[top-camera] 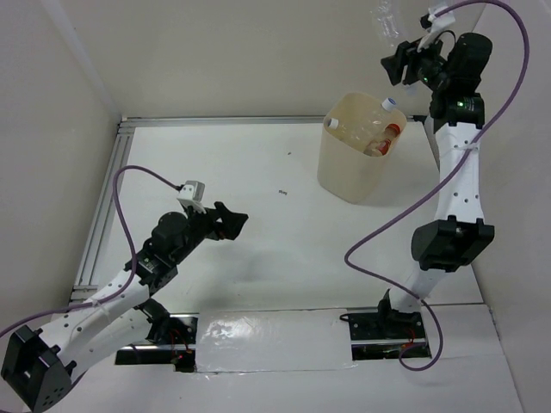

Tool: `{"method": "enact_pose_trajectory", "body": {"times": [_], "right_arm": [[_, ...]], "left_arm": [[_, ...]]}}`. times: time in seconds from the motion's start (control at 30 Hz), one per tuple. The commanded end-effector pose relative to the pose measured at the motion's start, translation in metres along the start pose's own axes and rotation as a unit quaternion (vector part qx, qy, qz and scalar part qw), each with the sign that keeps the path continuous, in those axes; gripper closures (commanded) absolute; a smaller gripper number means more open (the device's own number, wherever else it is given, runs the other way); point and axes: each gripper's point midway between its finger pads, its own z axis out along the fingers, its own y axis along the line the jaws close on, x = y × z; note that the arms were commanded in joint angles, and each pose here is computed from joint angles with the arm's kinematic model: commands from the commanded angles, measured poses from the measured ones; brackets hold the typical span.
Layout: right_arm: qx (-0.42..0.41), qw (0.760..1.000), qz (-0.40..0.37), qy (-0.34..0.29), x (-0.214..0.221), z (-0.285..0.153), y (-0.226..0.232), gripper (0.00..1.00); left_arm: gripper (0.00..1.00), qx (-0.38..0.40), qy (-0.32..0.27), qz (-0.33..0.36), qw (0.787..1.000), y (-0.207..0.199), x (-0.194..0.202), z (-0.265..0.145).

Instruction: Put the plastic bottles in the bin

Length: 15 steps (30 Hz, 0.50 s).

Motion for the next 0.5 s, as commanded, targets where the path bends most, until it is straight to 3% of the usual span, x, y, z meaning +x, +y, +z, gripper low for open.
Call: {"method": "enact_pose_trajectory", "body": {"times": [0.0, 0.2, 0.47], "right_arm": [[0.006, 0.999, 0.024, 0.022, 0.023, -0.015, -0.031, 0.97], [-0.021, 0.992, 0.112, 0.057, 0.091, -0.039, -0.082, 0.98], [-0.147, 0.975, 0.157, 0.06, 0.14, -0.027, -0.067, 0.98]], "left_arm": [[0.0, 0.039, -0.037, -0.001, 0.999, -0.02, -0.021, 0.001], [0.0, 0.047, -0.032, 0.001, 0.998, -0.026, -0.018, 0.0], [0.0, 0.052, -0.03, -0.003, 0.998, -0.032, -0.015, -0.002]]}}
